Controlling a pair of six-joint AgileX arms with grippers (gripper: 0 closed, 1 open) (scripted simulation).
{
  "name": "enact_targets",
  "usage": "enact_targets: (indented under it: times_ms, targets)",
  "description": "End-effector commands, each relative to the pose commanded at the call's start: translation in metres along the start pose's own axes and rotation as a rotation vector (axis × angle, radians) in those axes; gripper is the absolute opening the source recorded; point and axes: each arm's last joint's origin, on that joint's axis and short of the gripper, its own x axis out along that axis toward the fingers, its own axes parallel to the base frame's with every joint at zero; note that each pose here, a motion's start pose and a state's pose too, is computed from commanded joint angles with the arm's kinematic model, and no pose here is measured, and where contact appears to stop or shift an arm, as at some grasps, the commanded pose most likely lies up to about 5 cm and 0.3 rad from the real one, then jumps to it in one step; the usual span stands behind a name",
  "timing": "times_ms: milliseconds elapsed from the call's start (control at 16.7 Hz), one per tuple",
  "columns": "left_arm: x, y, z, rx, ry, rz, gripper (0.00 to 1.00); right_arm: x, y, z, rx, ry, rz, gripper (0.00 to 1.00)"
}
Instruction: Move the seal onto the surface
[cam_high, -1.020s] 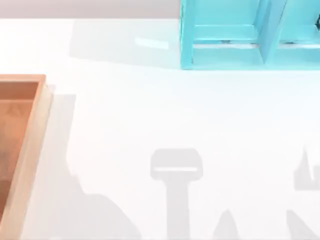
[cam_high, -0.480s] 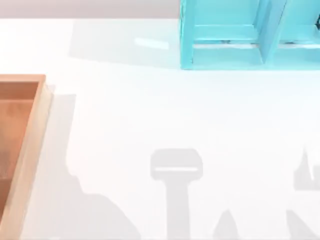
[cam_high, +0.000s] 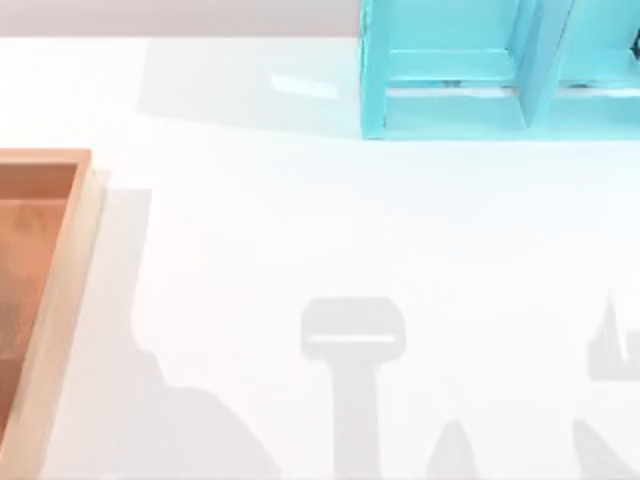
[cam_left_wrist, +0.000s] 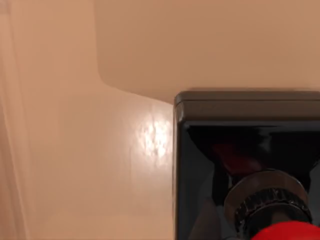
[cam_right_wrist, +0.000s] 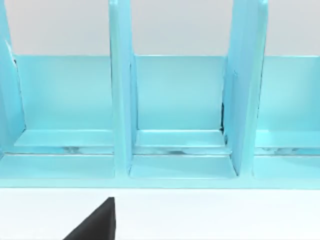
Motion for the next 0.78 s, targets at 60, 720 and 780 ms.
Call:
enact_targets:
  times_ms: [60, 720, 780]
  targets:
    - [0.0, 0.0, 0.0, 0.002, -0.001, 0.0, 0.0, 0.0, 0.0, 0.0, 0.0, 0.0, 0.0, 1.0]
    - [-0.114, -0.119, 0.017, 0.003, 0.022, 0.002, 0.0, 0.0, 0.0, 0.0, 0.0, 0.0, 0.0, 1.0]
    - [-0.127, -0.131, 0.012, 0.003, 0.018, 0.003, 0.0, 0.0, 0.0, 0.0, 0.0, 0.0, 0.0, 1.0]
